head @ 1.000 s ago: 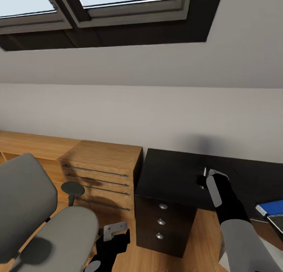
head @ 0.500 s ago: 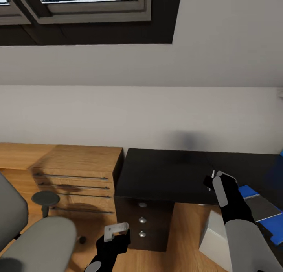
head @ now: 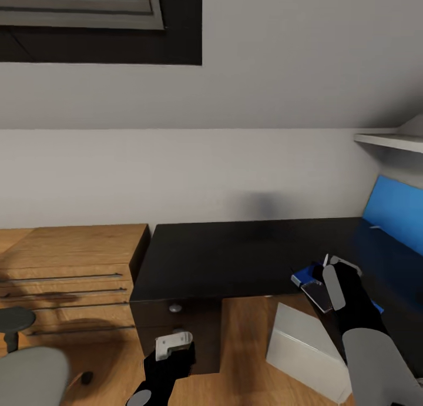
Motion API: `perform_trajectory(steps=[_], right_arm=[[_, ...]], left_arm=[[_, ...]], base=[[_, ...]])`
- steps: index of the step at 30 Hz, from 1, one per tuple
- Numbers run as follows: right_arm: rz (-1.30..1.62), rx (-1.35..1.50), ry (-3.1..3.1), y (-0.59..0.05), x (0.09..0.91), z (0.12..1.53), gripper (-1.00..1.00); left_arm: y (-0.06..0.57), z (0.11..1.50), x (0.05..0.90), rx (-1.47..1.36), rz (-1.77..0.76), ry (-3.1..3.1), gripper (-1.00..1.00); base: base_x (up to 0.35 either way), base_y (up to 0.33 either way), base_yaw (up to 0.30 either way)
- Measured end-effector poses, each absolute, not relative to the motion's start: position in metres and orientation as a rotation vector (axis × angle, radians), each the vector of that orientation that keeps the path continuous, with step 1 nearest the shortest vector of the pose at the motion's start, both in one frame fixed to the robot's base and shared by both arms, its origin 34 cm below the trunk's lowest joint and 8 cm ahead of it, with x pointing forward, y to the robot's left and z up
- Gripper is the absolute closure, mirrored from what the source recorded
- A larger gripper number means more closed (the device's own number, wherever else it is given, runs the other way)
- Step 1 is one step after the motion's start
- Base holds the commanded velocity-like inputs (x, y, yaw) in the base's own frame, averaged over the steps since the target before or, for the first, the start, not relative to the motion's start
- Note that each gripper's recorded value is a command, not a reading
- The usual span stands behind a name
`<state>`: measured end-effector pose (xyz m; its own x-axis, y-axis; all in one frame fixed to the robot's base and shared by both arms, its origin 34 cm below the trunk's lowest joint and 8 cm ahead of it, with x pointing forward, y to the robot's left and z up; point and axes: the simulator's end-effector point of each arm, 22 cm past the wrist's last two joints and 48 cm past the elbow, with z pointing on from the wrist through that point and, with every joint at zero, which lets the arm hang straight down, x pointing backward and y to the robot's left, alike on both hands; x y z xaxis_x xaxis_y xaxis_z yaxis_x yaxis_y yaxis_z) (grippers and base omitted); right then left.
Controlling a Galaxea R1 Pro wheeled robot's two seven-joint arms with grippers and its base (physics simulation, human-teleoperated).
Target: In the bedroom, organize the workspace by keeping the computer under the desk, ensuring the monitor is on the desk, placing the keyboard on the desk next to the monitor, placing the mouse on the desk next to the keyboard, moving the folder from the swivel chair onto the desk next to the mouse, stacking the notebook on top of the folder with the pen on top of the notebook, and positioning the swivel chair next to the desk.
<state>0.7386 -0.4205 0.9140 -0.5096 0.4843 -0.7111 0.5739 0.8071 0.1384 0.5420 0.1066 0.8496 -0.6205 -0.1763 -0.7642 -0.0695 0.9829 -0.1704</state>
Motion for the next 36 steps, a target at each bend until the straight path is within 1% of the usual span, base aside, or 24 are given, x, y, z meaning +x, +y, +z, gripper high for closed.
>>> perform_trajectory(steps=[4, 6, 13, 19, 22, 29, 31, 36], right_arm=[[-0.206, 0.782, 2.221, -0.439, 0.731, 0.896, 1.0], [-0.227, 0.761, 2.222, -0.443, 0.731, 0.894, 1.0], [-0.286, 0.577, 2.239, -0.415, 0.746, 0.897, 1.0], [-0.282, 0.545, 2.246, -0.409, 0.747, 0.889, 1.0], [-0.245, 0.522, 2.243, -0.405, 0.751, 0.89, 1.0], [-0.263, 0.527, 2.247, -0.427, 0.746, 0.883, 1.0], [-0.302, 0.55, 2.271, -0.449, 0.735, 0.865, 1.0], [-0.313, 0.565, 2.296, -0.457, 0.726, 0.845, 1.0]], left_arm=[[0.103, 0.85, 0.54, -0.16, -0.161, 2.241, -1.0], [0.102, 0.85, 0.54, -0.158, -0.164, 2.241, -1.0], [0.101, 0.851, 0.54, -0.157, -0.166, 2.239, -1.0], [0.096, 0.85, 0.536, -0.138, -0.173, 2.243, -1.0], [0.095, 0.85, 0.535, -0.135, -0.174, 2.242, -1.0], [0.093, 0.85, 0.534, -0.131, -0.178, 2.243, -1.0], [0.087, 0.851, 0.532, -0.117, -0.191, 2.243, -1.0], [0.08, 0.855, 0.53, -0.104, -0.207, 2.239, -1.0]], base=[[0.0, -0.001, -0.297], [0.0, 0.0, -0.12], [0.0, 0.0, -0.034], [0.021, 0.0, -0.001], [0.249, 0.0, 0.0], [0.084, 0.0, 0.0], [0.007, 0.0, 0.0], [0.003, 0.0, 0.0]])
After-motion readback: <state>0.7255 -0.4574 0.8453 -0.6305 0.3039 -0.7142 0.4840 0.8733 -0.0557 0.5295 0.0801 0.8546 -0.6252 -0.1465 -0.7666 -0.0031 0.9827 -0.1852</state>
